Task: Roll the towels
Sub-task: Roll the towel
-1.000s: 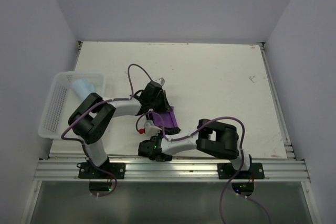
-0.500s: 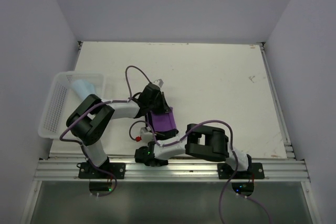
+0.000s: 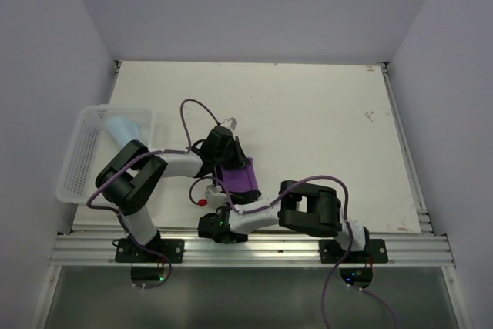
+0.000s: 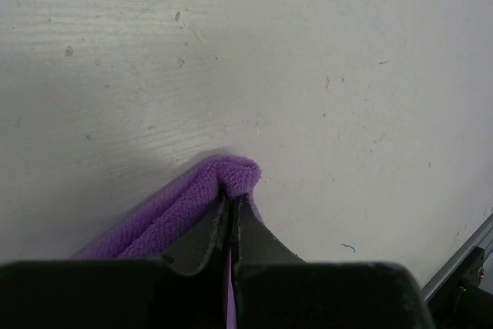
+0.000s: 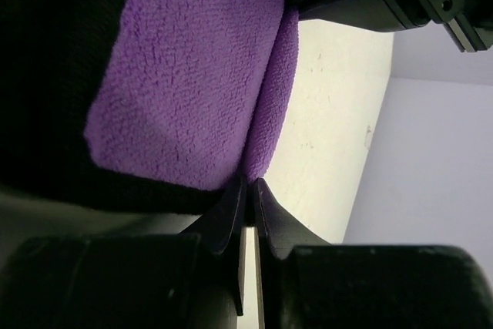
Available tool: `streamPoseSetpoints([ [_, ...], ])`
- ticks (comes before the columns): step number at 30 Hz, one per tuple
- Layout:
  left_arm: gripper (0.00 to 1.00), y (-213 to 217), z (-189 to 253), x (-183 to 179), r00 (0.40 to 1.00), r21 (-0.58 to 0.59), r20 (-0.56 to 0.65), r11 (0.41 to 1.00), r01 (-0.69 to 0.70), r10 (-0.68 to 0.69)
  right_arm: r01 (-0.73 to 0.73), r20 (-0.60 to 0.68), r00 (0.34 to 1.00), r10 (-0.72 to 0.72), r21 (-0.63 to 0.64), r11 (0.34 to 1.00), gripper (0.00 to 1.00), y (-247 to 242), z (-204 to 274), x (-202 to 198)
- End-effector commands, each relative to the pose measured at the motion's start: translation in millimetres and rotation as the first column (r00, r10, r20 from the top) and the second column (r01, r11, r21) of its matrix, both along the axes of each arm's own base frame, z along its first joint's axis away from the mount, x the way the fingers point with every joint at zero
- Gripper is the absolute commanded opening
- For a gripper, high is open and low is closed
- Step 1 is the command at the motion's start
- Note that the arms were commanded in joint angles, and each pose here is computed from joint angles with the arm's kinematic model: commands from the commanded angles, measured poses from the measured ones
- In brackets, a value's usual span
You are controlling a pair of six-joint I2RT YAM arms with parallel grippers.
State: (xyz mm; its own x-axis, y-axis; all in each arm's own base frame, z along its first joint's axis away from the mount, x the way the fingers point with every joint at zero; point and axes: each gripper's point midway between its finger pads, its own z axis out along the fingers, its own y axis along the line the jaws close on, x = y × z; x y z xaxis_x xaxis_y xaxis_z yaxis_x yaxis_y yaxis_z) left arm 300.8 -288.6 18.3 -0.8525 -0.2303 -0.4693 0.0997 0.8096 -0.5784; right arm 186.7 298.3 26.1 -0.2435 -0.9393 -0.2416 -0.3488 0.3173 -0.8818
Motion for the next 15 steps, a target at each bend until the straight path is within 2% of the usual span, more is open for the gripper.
streamPoseSetpoints([
  [1,0.0,44.1,-36.7,8.2,0.992,0.163,0.007,0.979,-0.123,0.124,0.015,-0.082,0.997,0.0,0.189,0.982,0.07,12.7,9.9,-16.3],
  [8,0.0,46.1,-47.6,2.0,0.992,0.165,-0.011,0.979,-0.122,0.125,0.039,-0.111,0.994,0.003,0.376,0.926,0.13,19.0,37.2,-21.2],
  [15,0.0,45.0,-52.0,-0.7,0.992,0.155,-0.02,0.981,-0.12,0.124,0.066,-0.2,0.979,0.026,0.439,0.896,0.25,15.6,27.9,-32.7],
])
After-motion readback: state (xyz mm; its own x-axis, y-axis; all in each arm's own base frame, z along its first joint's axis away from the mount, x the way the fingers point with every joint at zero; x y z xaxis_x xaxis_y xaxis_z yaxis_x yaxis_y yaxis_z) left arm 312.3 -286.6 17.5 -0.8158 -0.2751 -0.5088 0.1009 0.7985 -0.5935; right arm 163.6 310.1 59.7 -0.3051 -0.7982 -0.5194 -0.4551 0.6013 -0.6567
